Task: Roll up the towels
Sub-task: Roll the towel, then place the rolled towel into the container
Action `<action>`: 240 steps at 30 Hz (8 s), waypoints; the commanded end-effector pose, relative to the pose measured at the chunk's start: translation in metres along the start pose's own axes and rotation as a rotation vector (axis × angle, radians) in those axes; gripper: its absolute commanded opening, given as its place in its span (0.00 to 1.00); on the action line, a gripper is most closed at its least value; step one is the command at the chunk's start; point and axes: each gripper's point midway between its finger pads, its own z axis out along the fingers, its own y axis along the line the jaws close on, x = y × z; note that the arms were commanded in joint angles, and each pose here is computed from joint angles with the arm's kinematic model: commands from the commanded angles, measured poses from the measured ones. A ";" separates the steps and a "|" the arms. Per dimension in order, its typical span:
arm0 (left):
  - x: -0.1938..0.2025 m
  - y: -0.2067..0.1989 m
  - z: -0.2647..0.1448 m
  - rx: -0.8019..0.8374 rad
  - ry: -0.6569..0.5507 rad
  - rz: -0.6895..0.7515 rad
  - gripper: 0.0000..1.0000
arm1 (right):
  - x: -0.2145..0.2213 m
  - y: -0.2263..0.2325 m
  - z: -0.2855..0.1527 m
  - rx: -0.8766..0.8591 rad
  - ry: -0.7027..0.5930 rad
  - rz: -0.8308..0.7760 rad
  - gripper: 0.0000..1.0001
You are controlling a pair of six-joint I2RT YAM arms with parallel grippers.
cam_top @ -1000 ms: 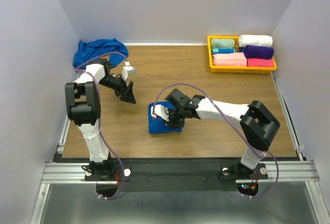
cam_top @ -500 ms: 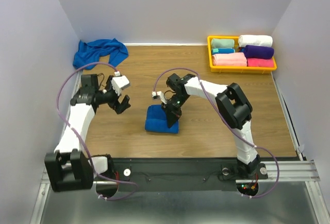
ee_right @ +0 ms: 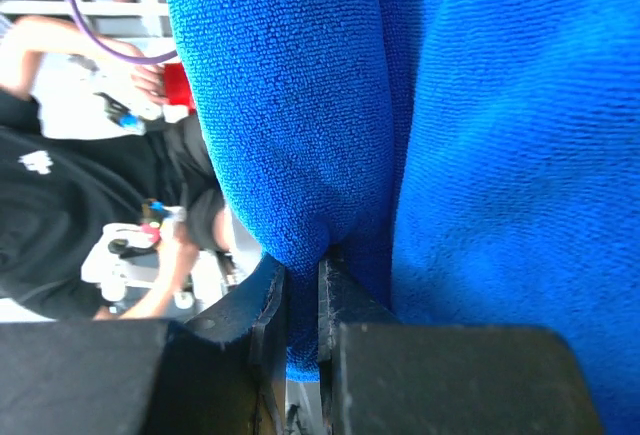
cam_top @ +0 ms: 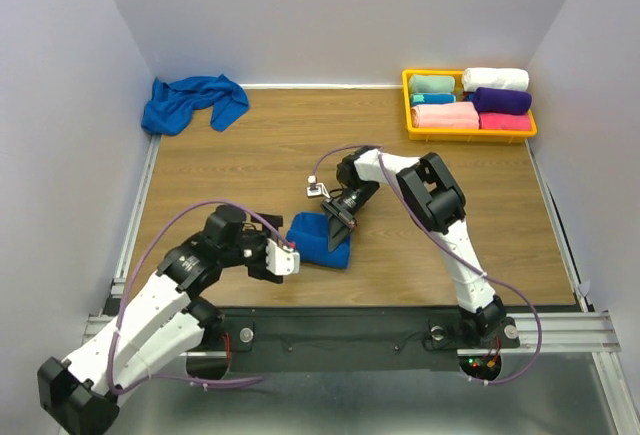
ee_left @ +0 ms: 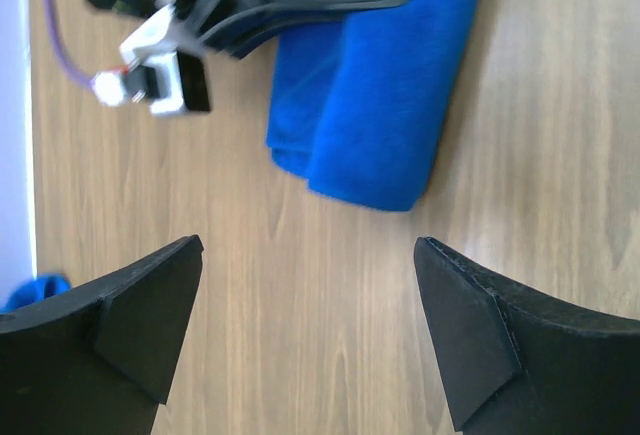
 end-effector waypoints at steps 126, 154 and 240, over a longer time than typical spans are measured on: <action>0.058 0.116 0.054 0.493 -0.096 -1.168 0.75 | 0.030 -0.004 -0.034 0.743 0.058 -0.612 0.01; -0.044 0.002 0.085 0.057 0.008 0.003 0.96 | 0.021 -0.024 -0.042 0.302 0.013 -0.278 0.04; 0.011 -0.040 0.153 0.873 0.190 -0.749 0.17 | -0.001 0.004 -0.068 1.482 0.099 -0.913 0.80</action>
